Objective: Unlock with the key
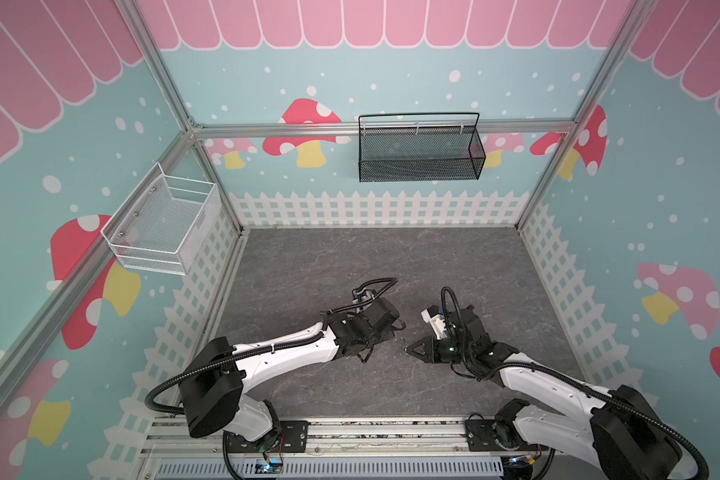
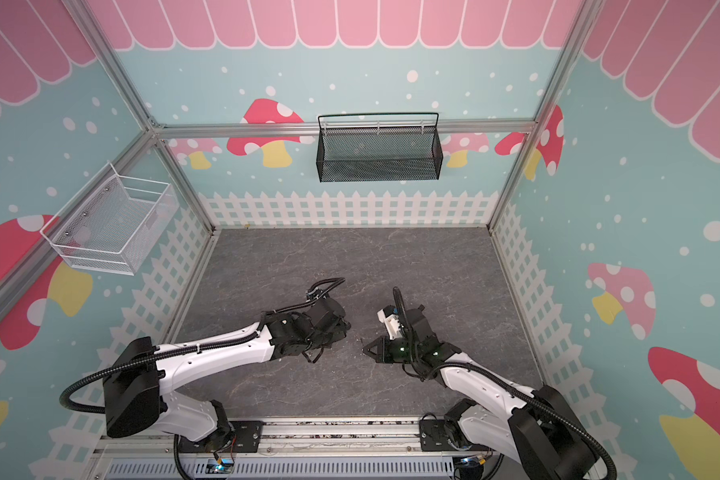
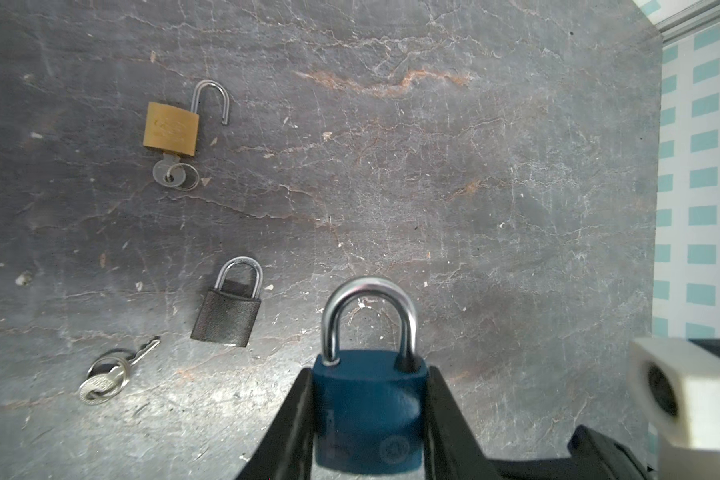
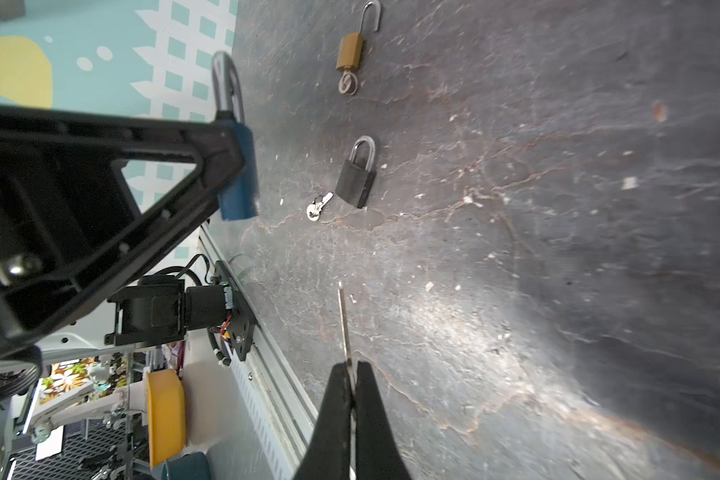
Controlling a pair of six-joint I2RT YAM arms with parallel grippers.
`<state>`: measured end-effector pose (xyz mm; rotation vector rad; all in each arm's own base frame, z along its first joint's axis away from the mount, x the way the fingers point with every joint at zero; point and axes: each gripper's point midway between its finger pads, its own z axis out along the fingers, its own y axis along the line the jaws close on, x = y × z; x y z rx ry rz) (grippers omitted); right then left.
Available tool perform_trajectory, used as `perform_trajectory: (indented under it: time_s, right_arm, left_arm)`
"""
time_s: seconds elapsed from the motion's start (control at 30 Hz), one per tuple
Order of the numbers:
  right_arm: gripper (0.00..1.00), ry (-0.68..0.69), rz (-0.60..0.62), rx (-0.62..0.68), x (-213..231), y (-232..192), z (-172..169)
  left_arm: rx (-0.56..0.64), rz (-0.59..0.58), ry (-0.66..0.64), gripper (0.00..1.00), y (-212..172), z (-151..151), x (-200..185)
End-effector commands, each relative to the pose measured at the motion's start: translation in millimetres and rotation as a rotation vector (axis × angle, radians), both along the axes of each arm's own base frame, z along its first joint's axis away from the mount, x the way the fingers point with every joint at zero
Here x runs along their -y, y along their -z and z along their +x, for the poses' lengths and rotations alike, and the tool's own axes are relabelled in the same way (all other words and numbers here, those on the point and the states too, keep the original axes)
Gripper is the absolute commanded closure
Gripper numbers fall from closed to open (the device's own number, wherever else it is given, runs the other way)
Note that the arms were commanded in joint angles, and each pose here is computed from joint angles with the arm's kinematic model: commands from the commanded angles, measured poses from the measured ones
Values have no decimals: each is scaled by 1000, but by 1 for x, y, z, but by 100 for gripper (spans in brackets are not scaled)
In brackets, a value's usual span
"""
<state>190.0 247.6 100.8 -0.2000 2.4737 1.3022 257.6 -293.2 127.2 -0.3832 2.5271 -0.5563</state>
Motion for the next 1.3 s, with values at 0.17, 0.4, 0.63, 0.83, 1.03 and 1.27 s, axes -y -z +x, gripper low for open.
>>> perform_trajectory:
  time_s: [0.17,0.4,0.63,0.83,1.03,1.27]
  right_arm:
    - [100,33,156,5,-27,-19,4]
    - [100,12,169,-12,-40,-19,6]
    - [100,23,183,5,-48,-24,9]
    - [100,67,188,-20,-48,-22,15]
    - [100,86,201,-15,-50,-28,20]
    - [100,127,196,-29,-46,-24,23]
  left_arm:
    - [58,25,-15,100,-16,15,3]
    - [48,38,-2,100,-13,15,5]
    - [43,38,-8,100,-11,16,6]
    - [45,35,-8,100,-14,17,7]
    - [44,33,-11,100,-14,17,8]
    - [47,29,-10,100,-16,17,7]
